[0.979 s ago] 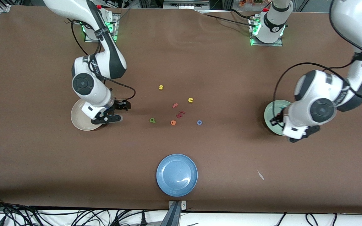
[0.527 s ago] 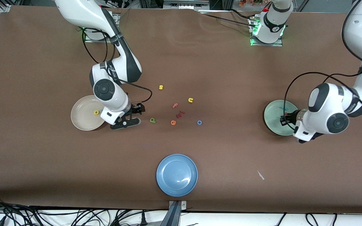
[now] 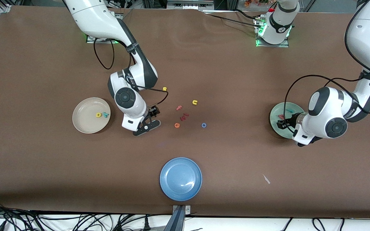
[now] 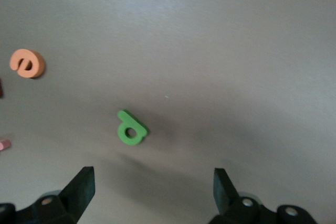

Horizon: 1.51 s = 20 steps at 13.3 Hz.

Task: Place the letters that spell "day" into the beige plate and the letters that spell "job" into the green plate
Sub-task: 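Grasp the green d with the right gripper while the left grasps blue o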

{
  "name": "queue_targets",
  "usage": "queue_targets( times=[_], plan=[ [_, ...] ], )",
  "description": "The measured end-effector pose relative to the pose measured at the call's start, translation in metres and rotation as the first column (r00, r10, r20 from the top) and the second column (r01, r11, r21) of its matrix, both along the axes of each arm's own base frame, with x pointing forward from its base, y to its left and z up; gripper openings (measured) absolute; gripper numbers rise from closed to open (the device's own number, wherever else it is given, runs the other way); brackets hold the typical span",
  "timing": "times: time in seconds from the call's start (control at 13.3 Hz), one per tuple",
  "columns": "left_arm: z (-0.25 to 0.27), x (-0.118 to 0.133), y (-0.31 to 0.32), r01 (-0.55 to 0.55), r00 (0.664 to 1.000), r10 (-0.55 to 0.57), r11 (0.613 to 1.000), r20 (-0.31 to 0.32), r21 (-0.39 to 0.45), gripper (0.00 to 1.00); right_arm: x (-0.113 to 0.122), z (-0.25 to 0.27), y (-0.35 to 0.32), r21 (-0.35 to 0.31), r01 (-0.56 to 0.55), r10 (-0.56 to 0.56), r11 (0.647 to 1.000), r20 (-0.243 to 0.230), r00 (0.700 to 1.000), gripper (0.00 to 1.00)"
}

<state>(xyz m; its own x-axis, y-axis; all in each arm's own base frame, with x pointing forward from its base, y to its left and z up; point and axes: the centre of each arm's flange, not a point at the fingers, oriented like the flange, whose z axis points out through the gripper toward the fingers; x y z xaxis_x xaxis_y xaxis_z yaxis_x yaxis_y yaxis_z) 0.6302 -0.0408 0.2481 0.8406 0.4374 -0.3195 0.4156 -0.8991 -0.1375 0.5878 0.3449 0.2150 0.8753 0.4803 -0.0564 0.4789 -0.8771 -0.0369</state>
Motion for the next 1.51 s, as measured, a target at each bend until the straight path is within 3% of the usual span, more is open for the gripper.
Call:
queue_targets(
  times=[0.08, 0.3, 0.53, 0.75, 0.83, 0.9, 1.05, 1.21, 1.28, 1.51],
  plan=[
    [0.02, 0.003, -0.026, -0.061, 0.998, 0.061, 0.998, 0.028, 0.018, 1.0, 0.001, -0.004, 0.004, 0.005, -0.02, 0.02, 1.0, 0.007, 1.0, 1.0],
    [0.056, -0.005, -0.133, -0.247, 0.965, 0.241, 0.967, 0.101, 0.054, 1.0, 0.002, -0.017, 0.007, 0.01, -0.062, 0.062, 0.998, 0.023, 0.998, 1.0],
    [0.066, -0.011, -0.232, -0.4, 0.899, 0.397, 0.916, 0.182, -0.022, 1.0, 0.002, -0.025, 0.011, 0.017, -0.079, 0.078, 0.997, 0.037, 0.996, 1.0],
    [0.04, -0.005, -0.287, -0.495, 0.836, 0.505, 0.863, 0.215, -0.102, 1.0, -0.003, -0.032, 0.019, 0.028, -0.097, 0.096, 0.995, 0.046, 0.994, 0.96],
    [0.023, -0.005, -0.3, -0.513, 0.823, 0.521, 0.853, 0.224, -0.098, 1.0, -0.004, -0.035, 0.022, 0.029, -0.102, 0.101, 0.994, 0.047, 0.994, 0.89],
    [0.003, -0.009, -0.313, -0.521, 0.819, 0.524, 0.85, 0.235, -0.078, 1.0, -0.006, -0.037, 0.024, 0.029, -0.106, 0.105, 0.994, 0.047, 0.993, 0.89],
    [-0.032, -0.019, -0.335, -0.522, 0.816, 0.513, 0.852, 0.265, -0.042, 0.94, -0.007, -0.039, 0.025, 0.027, -0.109, 0.108, 0.994, 0.045, 0.993, 0.68],
    [-0.048, -0.024, -0.349, -0.523, 0.813, 0.513, 0.851, 0.275, -0.042, 0.86, -0.006, -0.038, 0.025, 0.028, -0.11, 0.109, 0.994, 0.048, 0.993, 0.61],
    [-0.05, -0.024, -0.351, -0.523, 0.813, 0.513, 0.851, 0.273, -0.043, 0.76, -0.006, -0.038, 0.025, 0.028, -0.11, 0.109, 0.994, 0.048, 0.993, 0.61],
    [-0.062, -0.034, -0.363, -0.507, 0.827, 0.497, 0.861, 0.262, -0.031, 0.74, -0.004, -0.037, 0.025, 0.028, -0.11, 0.109, 0.994, 0.052, 0.993, 0.45]
  ],
)
